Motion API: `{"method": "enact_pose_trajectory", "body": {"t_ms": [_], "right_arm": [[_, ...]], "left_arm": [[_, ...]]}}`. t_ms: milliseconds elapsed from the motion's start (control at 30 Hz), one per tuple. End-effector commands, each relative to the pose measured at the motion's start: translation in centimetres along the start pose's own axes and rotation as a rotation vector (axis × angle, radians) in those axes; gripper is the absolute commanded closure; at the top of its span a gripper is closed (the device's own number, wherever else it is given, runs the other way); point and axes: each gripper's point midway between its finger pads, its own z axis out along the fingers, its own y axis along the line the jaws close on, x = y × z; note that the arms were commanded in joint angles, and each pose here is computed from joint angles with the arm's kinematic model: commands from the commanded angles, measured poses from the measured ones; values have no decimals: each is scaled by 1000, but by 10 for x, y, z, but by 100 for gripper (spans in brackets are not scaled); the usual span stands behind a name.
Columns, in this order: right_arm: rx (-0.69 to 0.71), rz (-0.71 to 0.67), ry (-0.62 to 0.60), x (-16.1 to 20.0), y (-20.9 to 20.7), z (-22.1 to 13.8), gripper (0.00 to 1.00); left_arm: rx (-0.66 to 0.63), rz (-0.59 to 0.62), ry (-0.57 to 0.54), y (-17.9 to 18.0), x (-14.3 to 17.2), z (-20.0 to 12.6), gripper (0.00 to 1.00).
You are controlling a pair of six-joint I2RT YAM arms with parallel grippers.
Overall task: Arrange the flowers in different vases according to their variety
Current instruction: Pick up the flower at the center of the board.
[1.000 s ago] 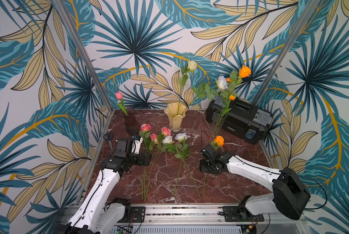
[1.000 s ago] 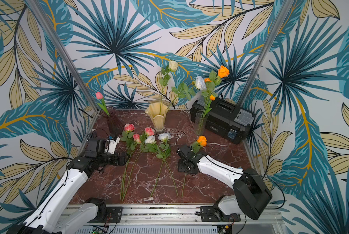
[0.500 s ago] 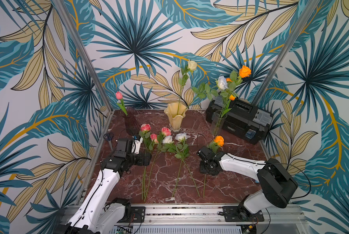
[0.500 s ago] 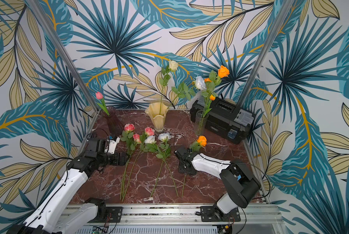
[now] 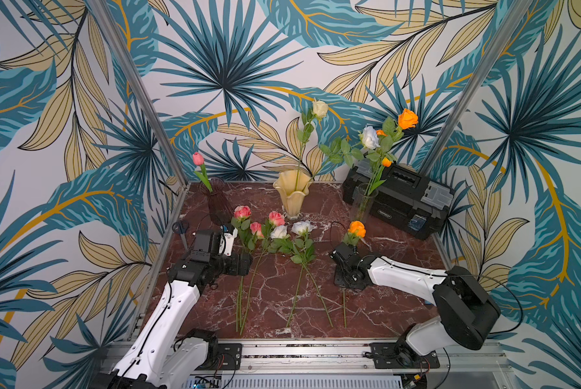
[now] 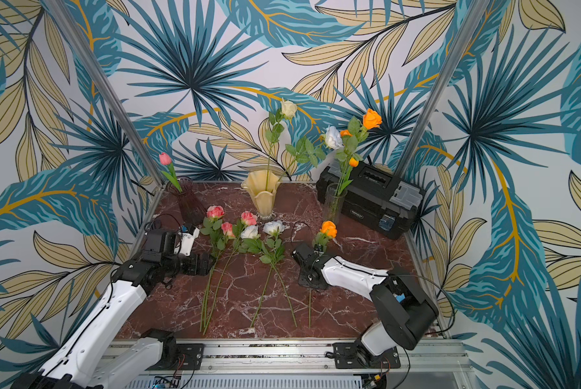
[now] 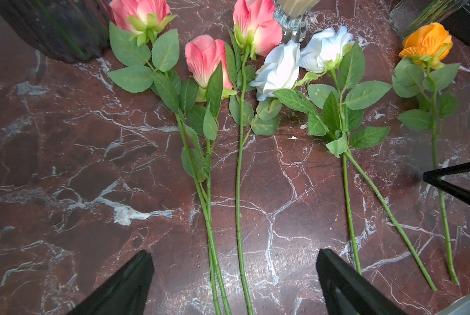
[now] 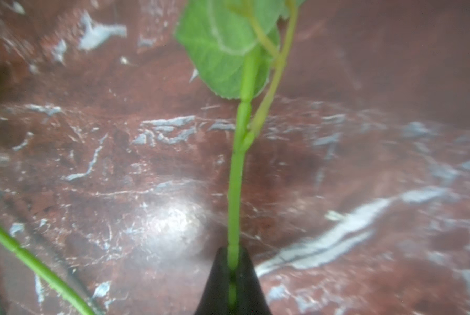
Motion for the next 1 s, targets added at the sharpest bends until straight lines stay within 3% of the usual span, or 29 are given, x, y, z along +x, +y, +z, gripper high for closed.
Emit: {"method": "enact_pose_trajectory", "body": {"t_ms": [0,233,567,967], "right_arm": [[25,41,-110,-13,-18,-26,100],[12,41,-348,-46,-41,-98,100],[84,-59,-732,-130,-40,-205,100],[108,20,-1101,-249,-22,-273,100]], "left_arm": [[6,23,-31,-4,-11,-7,1],[10,24,-32,-5,-12,-7,1],[17,24,-31,-6,-11,-7,1],[38,26,-35,-10,-11,-7,1]]}}
